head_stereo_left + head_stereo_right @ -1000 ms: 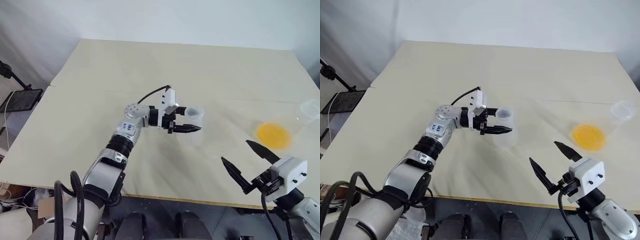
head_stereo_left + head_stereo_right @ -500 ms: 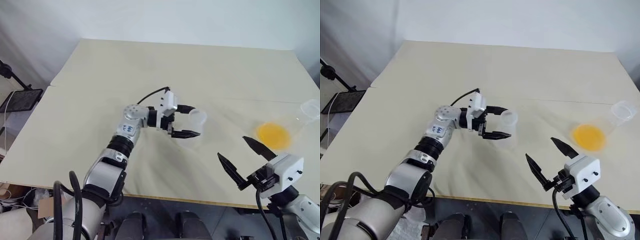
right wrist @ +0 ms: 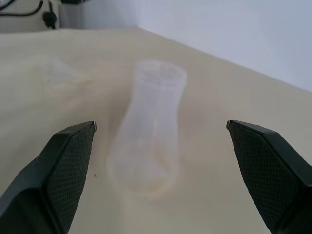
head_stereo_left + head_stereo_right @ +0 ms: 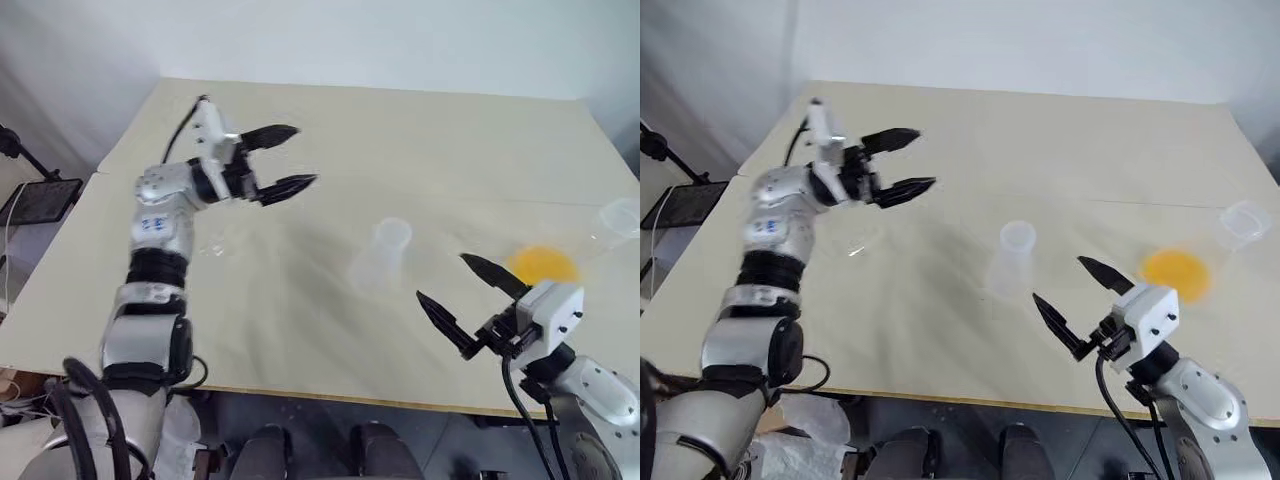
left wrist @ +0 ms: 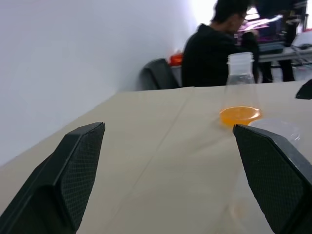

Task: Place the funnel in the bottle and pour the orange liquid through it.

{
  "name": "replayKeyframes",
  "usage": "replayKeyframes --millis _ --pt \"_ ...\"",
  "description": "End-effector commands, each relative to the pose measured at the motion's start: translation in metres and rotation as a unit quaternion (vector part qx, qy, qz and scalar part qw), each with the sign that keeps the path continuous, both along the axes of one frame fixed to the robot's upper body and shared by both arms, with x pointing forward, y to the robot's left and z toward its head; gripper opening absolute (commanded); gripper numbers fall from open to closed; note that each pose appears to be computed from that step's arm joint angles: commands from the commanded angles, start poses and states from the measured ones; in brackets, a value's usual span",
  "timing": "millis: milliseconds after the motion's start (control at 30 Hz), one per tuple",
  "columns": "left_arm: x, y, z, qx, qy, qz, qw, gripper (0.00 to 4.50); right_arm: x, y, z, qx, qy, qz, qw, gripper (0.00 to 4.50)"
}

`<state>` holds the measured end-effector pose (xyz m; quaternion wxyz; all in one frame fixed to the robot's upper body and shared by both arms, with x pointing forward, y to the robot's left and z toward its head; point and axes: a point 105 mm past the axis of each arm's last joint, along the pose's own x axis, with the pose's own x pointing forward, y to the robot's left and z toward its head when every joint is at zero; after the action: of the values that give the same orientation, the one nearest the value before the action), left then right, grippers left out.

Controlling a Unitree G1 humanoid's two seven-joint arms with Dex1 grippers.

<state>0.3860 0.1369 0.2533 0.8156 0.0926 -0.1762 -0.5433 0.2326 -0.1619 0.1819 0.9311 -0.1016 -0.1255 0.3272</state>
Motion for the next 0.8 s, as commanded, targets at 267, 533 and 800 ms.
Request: replayKeyframes --millis 267,533,800 --pt "-0.085 0.176 -0.089 0.014 0.11 0.32 0.941 4.47 0.002 0.054 0.026 -0.024 -0.025 0.171 0.985 4.5" --pt "-0.141 0.201 -0.121 0.014 0.168 0.391 0.905 4.47 0.008 0.061 0.026 -0.04 -0.028 0.201 0.978 4.5" --pt "-0.099 0.14 -0.117 0.004 0.155 0.324 0.933 4.47 0.001 0.03 -0.006 -0.086 0.012 0.156 0.984 4.5"
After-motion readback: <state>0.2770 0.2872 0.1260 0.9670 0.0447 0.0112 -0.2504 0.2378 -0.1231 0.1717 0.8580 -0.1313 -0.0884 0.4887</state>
